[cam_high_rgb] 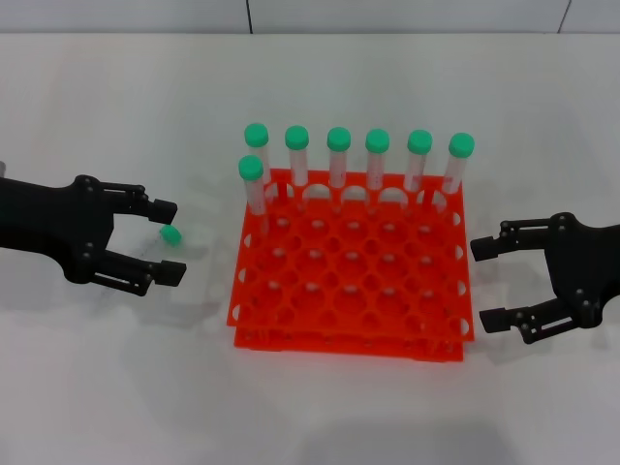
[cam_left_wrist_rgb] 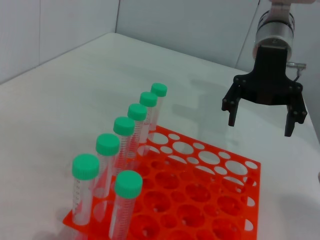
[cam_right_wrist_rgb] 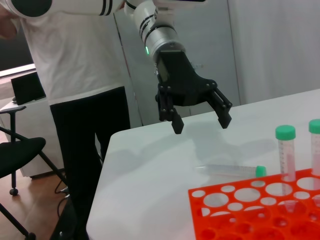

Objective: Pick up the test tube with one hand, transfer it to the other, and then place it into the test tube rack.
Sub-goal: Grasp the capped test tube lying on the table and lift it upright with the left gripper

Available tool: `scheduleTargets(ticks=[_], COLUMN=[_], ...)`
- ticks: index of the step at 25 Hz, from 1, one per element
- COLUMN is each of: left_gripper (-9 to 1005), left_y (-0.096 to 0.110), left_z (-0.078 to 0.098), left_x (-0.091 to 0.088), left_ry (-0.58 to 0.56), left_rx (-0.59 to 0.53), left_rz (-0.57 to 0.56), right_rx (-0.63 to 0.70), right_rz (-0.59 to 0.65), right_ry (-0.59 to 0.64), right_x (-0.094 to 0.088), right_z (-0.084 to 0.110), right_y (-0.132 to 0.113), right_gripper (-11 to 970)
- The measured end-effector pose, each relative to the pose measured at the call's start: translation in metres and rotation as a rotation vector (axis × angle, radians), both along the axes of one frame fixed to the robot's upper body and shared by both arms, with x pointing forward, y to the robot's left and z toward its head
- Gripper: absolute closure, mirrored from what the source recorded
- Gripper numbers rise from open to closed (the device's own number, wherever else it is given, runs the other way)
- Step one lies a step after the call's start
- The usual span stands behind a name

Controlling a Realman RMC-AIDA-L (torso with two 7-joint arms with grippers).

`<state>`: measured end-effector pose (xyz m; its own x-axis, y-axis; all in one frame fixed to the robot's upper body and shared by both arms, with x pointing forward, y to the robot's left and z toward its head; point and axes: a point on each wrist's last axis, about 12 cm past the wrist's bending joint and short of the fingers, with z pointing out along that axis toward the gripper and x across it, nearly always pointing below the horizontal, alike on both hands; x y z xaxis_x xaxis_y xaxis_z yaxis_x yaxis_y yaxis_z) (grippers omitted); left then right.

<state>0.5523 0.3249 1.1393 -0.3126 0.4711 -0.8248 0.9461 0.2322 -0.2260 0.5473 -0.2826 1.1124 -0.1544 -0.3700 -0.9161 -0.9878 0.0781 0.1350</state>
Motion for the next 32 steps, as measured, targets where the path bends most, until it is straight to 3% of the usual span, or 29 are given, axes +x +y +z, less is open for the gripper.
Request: scheduleTargets(ticks=[18,27,32], left_gripper=[135,142,145], left_y=[-0.002,-0.007,-0.007], left_z=[0.002,0.028,0.05], left_x=[0.003,0.001,0.003], left_ry=[0.015,0.171,0.304], left_rx=[0.001,0.085,0.182], left_rz=[0.017,0.159,0.313], right_rx=[0.007,0.007,0.014], right_rz=[-0.003,-0.031,-0.046], right_ry=[-0.006,-0.04,-0.06], right_x=[-0.001,-0.006,-0.008], right_z=[-0.002,-0.002,-0.001], right_y=[0.002,-0.008,-0.012], right_gripper=[102,102,102])
